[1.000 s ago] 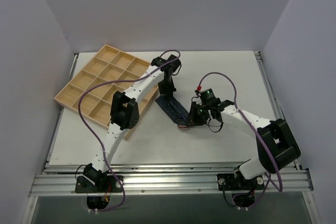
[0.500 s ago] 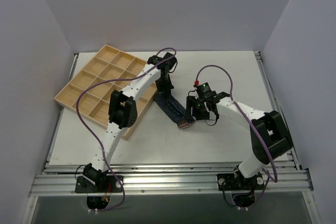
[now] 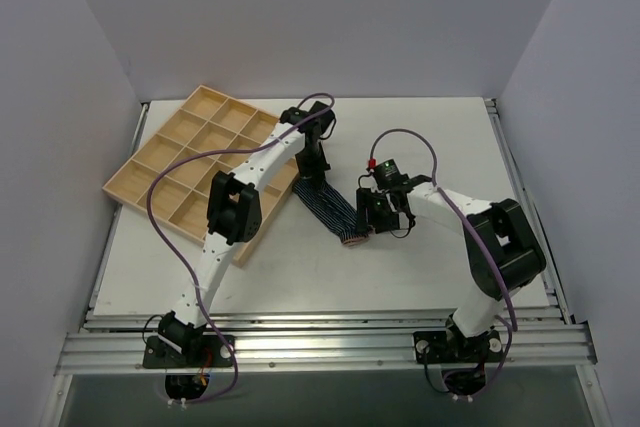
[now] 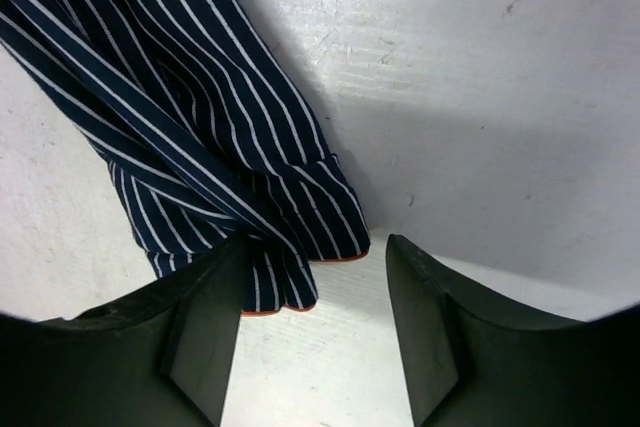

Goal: Roll the underwear
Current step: Fold the underwear

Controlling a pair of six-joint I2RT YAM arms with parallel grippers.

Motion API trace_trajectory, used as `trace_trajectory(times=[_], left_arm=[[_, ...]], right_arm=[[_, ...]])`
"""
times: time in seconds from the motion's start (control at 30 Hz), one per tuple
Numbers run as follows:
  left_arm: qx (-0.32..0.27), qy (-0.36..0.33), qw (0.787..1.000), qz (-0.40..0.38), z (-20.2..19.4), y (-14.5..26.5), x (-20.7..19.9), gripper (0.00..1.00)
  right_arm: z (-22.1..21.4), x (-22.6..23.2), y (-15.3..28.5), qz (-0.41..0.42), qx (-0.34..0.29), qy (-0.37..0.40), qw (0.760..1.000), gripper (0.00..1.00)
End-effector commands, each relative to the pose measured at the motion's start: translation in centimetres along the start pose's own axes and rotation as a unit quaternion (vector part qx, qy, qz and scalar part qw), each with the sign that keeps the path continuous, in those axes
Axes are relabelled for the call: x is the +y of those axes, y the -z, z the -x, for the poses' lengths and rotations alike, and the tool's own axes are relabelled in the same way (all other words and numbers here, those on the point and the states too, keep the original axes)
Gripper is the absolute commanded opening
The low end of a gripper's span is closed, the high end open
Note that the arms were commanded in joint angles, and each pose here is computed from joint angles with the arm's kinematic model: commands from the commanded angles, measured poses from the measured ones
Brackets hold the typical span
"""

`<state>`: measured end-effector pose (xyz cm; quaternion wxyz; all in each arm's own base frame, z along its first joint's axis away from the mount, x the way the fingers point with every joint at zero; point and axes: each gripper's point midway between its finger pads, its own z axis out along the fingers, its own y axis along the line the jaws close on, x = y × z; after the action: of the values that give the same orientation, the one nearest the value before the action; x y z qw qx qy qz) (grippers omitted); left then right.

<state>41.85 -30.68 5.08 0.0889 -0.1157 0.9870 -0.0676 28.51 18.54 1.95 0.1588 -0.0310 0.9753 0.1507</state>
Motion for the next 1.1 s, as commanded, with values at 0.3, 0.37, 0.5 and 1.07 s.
trace_trajectory(times=[0.3,0.37,0.5,1.07], left_arm=[[-0.01,-0.005,0.998,-0.057,1.3,0.7,-2.2,0.02],[-0.008,-0.005,0.998,-0.056,1.1,0.6,-2.2,0.02],[-0.008,-0.006,0.999,-0.05,1.0,0.7,-2.0,0.02],[0.008,-0.091,0.995,-0.036,-5.9,1.4,-4.5,0.02]], right_arm=[[-0.3,1.1,0.1,0.067,-0.005,0.026,0.997,0.29],[-0.4,1.0,0.0,0.065,-0.005,0.024,0.998,0.26],[-0.7,0.9,-0.1,0.06,-0.001,0.011,0.998,0.16],[-9.6,4.0,4.6,0.049,-0.026,-0.153,0.987,0.08]])
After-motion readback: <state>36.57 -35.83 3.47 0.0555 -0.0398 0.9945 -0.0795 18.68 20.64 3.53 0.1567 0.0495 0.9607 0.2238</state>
